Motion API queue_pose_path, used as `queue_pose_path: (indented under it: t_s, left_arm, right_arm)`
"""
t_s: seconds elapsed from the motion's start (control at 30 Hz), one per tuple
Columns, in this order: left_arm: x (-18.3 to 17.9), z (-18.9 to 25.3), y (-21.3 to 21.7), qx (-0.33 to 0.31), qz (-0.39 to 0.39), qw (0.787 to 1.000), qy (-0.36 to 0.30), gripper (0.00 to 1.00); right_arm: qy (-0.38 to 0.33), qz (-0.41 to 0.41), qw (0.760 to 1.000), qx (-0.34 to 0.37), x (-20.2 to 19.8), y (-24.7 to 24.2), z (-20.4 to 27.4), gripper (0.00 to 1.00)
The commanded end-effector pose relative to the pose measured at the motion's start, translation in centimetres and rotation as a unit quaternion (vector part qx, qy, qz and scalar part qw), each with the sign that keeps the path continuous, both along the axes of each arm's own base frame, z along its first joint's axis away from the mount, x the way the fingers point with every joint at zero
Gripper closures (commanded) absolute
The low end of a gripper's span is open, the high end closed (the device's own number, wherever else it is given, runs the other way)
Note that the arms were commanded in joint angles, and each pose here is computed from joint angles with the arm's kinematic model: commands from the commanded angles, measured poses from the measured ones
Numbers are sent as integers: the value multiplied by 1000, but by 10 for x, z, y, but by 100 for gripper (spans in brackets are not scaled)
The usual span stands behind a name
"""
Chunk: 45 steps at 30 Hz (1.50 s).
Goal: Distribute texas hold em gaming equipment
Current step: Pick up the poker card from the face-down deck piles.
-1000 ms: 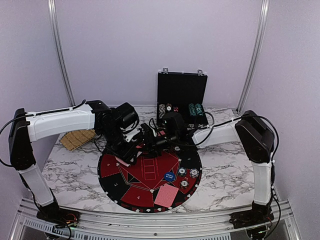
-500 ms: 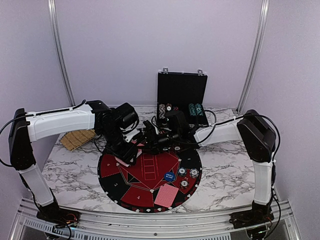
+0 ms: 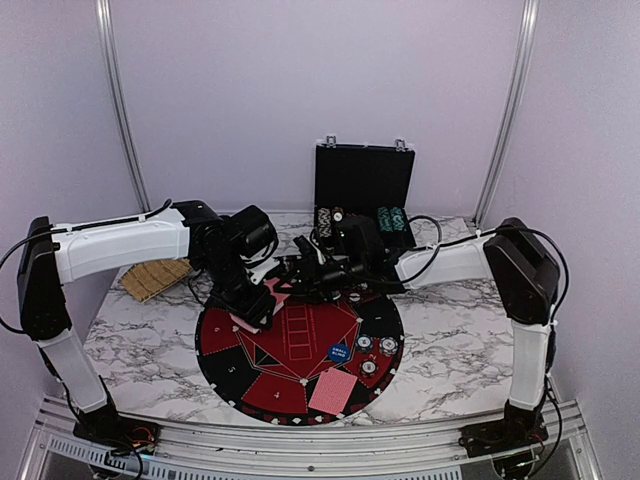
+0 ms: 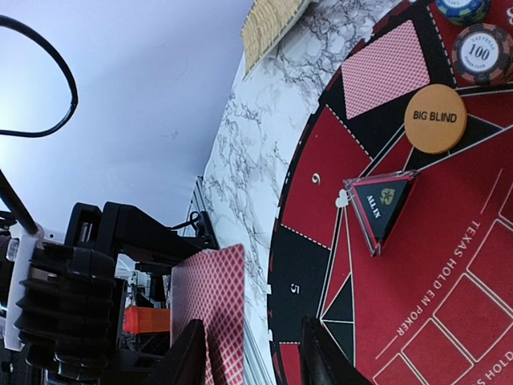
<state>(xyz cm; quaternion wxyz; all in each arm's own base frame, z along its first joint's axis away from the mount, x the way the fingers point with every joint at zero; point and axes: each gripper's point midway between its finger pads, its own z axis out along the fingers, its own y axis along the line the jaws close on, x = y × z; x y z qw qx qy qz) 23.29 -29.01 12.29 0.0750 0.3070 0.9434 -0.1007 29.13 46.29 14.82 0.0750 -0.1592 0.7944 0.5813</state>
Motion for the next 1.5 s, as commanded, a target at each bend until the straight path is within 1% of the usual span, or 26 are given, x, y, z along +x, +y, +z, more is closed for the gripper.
queue_pose_path:
  t_s: [0.0,0.13,0.3,0.37,0.53,0.67,0.93,1.33,1.4,1.47]
  left_arm:
    - [2,6,0,-4,-4,1000,-9,59]
    - [1,5,1,-2,-3,1000,-7,59]
    - [2,5,2,-1,-2,1000,-8,59]
    - [2,5,1,-1,-2,1000,-9,59]
    - [3,7,1,-3,0,1000,-10,59]
    - [3,7,0,-5,-2,1000,-9,59]
    - [3,8,0,-6,-1,1000,-9,59]
    - [3,9,1,-5,0,1000,-12,59]
    - [3,8,2,-5,1,1000,-11,59]
    - [2,8,2,-5,1,1000,-10,59]
  right_arm:
    - [-22,-12,1000,13,5,-9,26,63]
    - [-25,-16,999,21,6,-14,34,68]
    - [-25,-20,999,26,6,-19,40,78]
    - [-23,-16,999,29,5,-19,41,80]
    - [-19,-11,999,29,2,-19,39,80]
    - [-11,-7,1000,26,1,-18,32,77]
    - [0,4,1000,23,-4,-14,21,77]
    - [11,14,1000,23,-8,-9,14,80]
    - [14,17,999,24,-9,-7,14,81]
    - [15,17,999,25,-9,-7,14,84]
